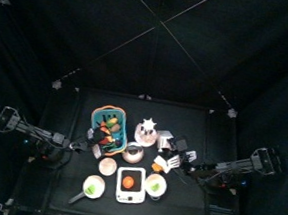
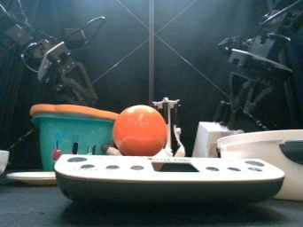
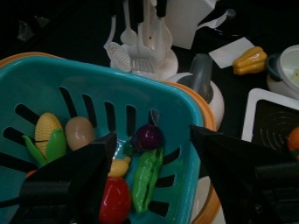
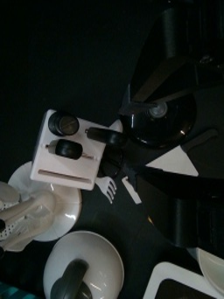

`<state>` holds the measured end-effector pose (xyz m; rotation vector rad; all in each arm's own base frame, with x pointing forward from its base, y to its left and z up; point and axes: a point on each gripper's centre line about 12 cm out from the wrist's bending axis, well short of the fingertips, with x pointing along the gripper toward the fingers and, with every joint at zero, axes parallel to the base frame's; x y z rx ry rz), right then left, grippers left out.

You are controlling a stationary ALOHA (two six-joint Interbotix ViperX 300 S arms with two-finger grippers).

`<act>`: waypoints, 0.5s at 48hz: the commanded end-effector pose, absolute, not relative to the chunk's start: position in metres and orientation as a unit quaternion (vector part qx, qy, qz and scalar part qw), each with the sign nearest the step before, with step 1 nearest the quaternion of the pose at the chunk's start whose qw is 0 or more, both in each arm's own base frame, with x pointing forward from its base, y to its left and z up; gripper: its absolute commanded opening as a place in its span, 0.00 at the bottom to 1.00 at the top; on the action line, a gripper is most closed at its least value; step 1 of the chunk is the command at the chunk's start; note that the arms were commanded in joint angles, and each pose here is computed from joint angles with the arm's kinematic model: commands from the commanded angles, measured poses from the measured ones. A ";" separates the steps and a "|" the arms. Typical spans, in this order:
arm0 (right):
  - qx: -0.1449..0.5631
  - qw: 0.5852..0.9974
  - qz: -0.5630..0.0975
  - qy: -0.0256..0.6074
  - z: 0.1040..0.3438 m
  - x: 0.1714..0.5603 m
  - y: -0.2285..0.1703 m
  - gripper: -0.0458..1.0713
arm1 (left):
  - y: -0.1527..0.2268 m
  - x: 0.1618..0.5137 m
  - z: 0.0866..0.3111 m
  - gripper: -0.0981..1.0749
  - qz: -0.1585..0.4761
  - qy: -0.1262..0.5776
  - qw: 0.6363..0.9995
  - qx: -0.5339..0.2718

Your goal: Grab pairing knife

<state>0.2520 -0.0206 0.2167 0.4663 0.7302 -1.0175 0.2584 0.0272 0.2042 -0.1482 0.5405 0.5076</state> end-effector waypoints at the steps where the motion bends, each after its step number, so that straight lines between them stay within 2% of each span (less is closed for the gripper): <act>1: 0.220 0.787 -0.476 0.326 0.224 0.258 -0.024 0.80 | 0.028 0.261 0.209 0.93 0.248 0.257 0.931 -0.075; 14: 0.219 0.788 -0.491 0.300 0.224 0.264 -0.031 0.80 | 0.028 0.261 0.209 0.93 0.247 0.257 0.931 -0.074; 24: 0.219 0.783 -0.495 0.306 0.218 0.260 -0.032 0.80 | 0.028 0.261 0.209 0.93 0.247 0.257 0.931 -0.074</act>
